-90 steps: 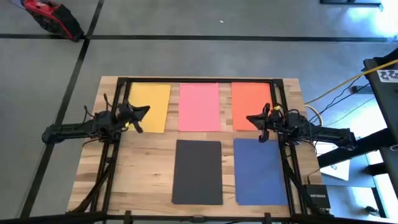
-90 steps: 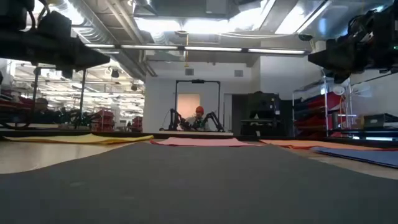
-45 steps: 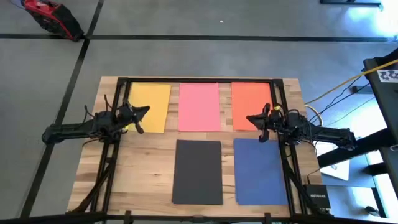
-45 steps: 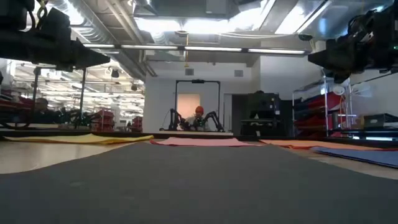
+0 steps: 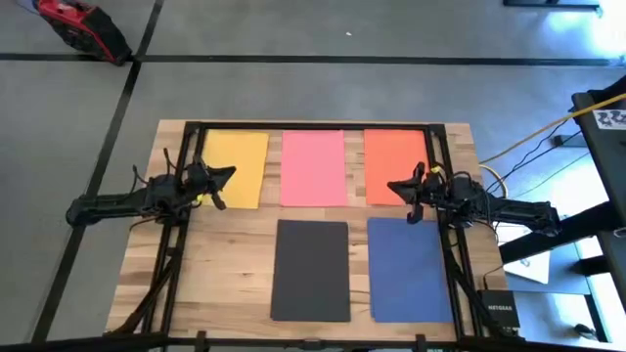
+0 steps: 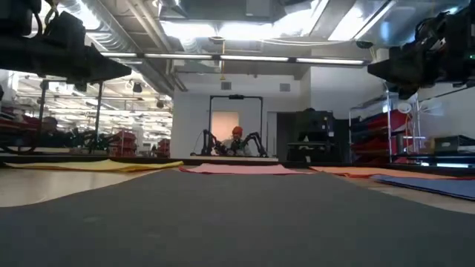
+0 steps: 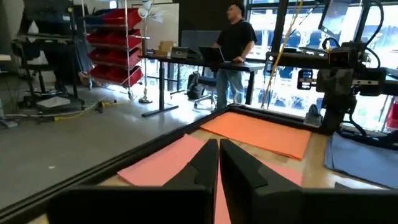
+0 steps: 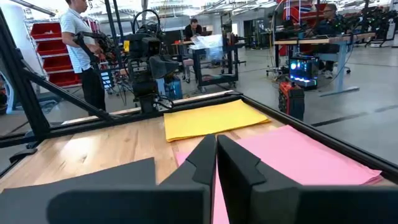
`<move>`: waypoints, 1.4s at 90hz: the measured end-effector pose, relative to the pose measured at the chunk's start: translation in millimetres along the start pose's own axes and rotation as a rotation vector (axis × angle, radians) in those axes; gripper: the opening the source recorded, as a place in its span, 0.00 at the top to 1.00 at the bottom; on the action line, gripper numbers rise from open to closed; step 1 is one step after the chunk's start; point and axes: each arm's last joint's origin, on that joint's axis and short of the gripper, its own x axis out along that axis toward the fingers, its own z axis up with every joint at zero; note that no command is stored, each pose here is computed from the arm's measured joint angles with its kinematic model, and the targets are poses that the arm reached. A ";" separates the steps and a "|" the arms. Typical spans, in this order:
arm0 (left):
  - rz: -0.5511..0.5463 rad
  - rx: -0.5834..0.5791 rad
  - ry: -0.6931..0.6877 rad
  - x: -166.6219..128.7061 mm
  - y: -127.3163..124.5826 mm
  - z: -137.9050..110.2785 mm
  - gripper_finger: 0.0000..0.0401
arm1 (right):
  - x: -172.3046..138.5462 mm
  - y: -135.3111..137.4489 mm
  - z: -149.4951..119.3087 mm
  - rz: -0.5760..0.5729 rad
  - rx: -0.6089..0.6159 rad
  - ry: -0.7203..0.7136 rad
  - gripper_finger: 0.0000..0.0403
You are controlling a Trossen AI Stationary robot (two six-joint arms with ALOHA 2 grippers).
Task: Organize paper
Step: Return to Home Position
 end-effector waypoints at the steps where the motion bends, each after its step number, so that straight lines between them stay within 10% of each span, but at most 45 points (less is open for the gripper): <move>1: 0.000 0.002 0.000 0.0 0.0 0.0 1.00 | 0.0 0.0 0.0 0.000 0.000 0.000 0.99; 126: 0.000 0.010 0.000 0.0 0.0 0.0 1.00 | 0.0 0.0 0.0 0.000 0.000 0.000 0.99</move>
